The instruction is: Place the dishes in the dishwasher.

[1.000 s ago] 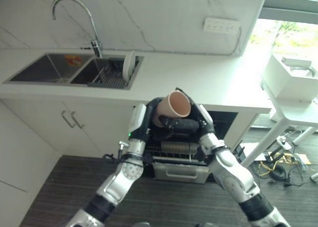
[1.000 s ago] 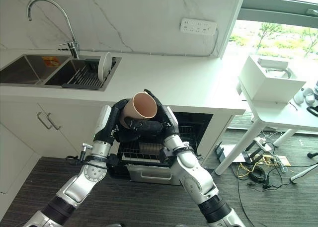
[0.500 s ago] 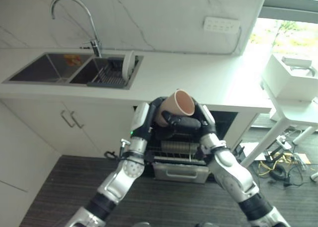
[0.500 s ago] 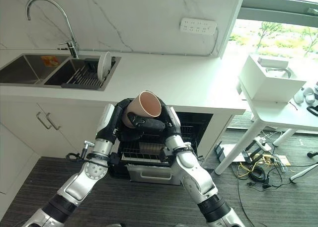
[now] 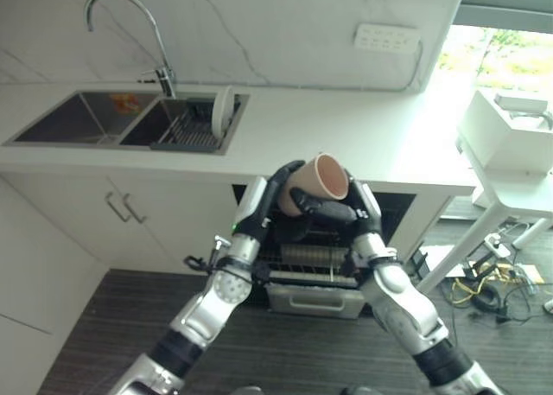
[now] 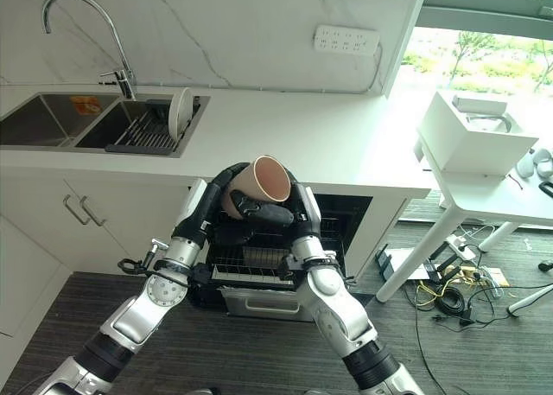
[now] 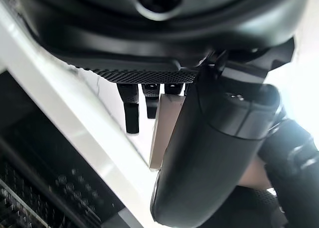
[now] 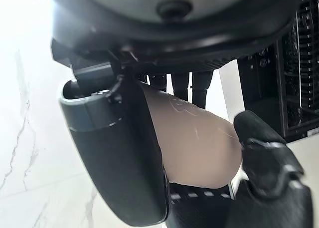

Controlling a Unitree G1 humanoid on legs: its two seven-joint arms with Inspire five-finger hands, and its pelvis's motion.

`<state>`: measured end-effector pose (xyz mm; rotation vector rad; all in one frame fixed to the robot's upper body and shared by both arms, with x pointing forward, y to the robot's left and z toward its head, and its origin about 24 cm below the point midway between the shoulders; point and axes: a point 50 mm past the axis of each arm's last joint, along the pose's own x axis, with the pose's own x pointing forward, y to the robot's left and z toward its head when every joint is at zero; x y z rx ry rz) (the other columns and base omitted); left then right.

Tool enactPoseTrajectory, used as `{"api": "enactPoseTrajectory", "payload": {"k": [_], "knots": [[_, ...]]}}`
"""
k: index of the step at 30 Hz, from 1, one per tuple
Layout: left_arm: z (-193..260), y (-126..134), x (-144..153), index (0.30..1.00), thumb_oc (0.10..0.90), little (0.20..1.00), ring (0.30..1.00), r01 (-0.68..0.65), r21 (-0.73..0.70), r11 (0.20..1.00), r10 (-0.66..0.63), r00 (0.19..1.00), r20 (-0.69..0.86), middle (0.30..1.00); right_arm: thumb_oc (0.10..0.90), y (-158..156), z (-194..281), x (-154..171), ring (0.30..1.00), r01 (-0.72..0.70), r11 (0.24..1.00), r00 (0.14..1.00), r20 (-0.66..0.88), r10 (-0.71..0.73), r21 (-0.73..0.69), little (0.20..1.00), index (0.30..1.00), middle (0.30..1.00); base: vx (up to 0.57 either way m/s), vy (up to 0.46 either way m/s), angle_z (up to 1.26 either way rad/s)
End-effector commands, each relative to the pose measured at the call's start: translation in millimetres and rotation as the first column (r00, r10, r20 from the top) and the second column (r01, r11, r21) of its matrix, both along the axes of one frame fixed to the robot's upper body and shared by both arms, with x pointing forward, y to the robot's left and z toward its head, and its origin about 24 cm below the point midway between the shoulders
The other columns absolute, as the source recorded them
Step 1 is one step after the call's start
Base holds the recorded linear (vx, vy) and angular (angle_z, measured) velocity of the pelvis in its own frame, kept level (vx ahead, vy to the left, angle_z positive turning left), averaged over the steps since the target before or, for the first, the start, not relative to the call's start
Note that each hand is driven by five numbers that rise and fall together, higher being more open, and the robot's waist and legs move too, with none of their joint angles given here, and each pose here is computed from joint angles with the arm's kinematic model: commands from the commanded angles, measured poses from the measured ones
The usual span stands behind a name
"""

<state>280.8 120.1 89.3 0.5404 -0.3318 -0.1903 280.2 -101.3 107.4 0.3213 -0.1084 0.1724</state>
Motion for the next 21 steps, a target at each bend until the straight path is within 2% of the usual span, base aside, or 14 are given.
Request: {"api": "enactPoseTrajectory", "payload": {"k": [1,2,6,9,12,17,21], "knots": [[33.6,-8.8,-4.6,0.900,0.800,0.900,0.900,0.097,-0.098,0.990,-0.076,0.978,0.194,0.900,0.400,-20.7,86.8,-1.1,0.300,0.033,0.968,0.901,0.411,-0.137,0.250,0.300,0.300,0.300,0.03,-0.006,-0.04],[30.5,11.1,-7.4,0.900,0.800,0.900,0.900,0.028,-0.127,0.991,0.000,0.978,0.211,0.900,0.400,-41.5,80.2,-3.9,0.300,0.094,0.958,0.895,0.400,-0.200,0.270,0.300,0.300,0.300,0.03,-0.007,-0.04],[26.9,40.5,-11.3,0.900,0.800,0.900,0.900,-0.097,-0.140,0.985,0.128,0.964,0.235,0.900,0.400,-64.5,70.4,-7.7,0.300,0.159,0.935,0.885,0.374,-0.277,0.317,0.300,0.300,0.300,0.03,0.002,-0.04],[24.7,61.5,-11.3,0.900,0.800,0.900,0.900,-0.204,-0.110,0.973,0.225,0.942,0.249,0.900,0.400,-77.7,70.0,-9.0,0.300,0.202,0.921,0.866,0.379,-0.327,0.334,0.300,0.300,0.300,0.00,0.000,0.00],[21.2,71.5,-10.9,0.900,0.800,0.900,0.900,-0.245,-0.097,0.965,0.262,0.936,0.234,0.900,0.400,-83.2,71.9,-10.1,0.300,0.215,0.916,0.856,0.387,-0.344,0.338,0.300,0.300,0.300,0.00,0.000,0.00],[16.1,73.3,-8.8,0.900,0.800,0.900,0.900,-0.209,-0.063,0.976,0.216,0.963,0.163,0.900,0.400,-84.9,70.5,-11.5,0.300,0.162,0.937,0.874,0.396,-0.282,0.309,0.300,0.300,0.300,0.00,0.000,0.00],[6.5,55.5,-3.2,0.900,0.800,0.900,0.900,-0.045,0.092,0.995,0.043,0.999,0.022,0.900,0.400,-74.5,63.8,-11.9,0.300,0.046,0.958,0.912,0.379,-0.155,0.282,0.300,0.300,0.300,0.00,0.000,0.00]]}}
